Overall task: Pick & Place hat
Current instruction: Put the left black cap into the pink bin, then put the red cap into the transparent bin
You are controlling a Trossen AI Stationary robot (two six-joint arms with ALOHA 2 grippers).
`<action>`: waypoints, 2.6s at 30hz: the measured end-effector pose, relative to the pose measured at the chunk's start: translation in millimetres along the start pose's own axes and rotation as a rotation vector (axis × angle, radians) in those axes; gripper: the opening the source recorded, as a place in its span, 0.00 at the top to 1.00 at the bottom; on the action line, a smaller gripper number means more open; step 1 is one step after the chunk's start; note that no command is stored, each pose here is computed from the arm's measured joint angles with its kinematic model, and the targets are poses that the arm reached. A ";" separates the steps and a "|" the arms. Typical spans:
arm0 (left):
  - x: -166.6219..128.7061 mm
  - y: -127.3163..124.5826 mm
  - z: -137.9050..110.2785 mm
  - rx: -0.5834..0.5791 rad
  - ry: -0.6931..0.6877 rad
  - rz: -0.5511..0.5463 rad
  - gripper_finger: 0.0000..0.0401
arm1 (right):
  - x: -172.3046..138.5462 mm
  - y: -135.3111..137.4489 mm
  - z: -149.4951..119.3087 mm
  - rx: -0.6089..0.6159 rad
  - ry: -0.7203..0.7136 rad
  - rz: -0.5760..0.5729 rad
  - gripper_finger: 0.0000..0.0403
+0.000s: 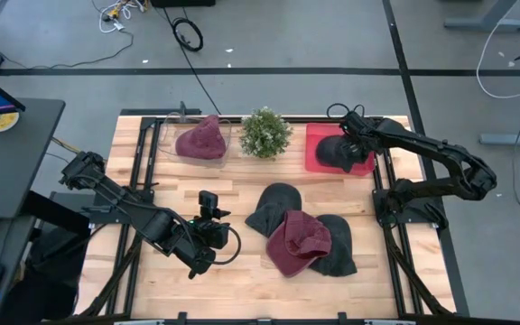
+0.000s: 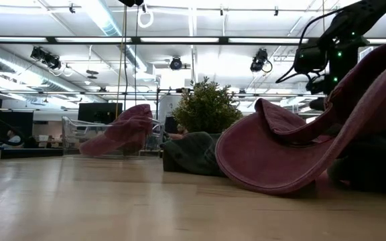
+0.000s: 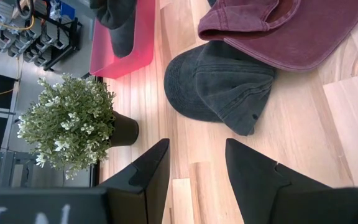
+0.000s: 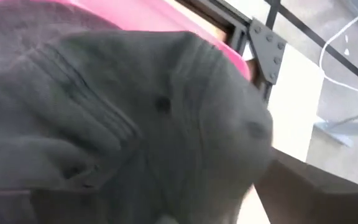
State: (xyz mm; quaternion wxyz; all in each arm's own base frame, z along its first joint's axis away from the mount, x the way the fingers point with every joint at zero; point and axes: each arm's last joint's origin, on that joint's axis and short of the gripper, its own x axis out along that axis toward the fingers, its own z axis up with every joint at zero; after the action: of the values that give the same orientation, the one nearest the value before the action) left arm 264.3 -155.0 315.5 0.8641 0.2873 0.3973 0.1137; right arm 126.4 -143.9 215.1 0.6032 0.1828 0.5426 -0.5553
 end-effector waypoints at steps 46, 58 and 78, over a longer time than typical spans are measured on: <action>0.4 0.4 0.0 0.000 0.001 0.001 0.60 | -23.1 29.2 -36.6 0.104 -0.032 0.246 0.99; 0.4 0.4 0.0 -0.001 0.001 0.001 0.60 | 6.0 30.5 -51.3 0.098 0.047 0.157 1.00; 0.3 -1.9 -0.3 -0.023 0.013 -0.080 0.60 | -57.6 25.2 -10.3 0.118 0.027 0.468 0.87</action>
State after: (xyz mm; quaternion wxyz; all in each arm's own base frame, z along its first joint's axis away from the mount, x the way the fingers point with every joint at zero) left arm 264.2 -156.3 314.0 0.8687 0.2604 0.4126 0.0856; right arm 155.4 -100.2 251.4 0.6962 0.3460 0.4602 -0.4287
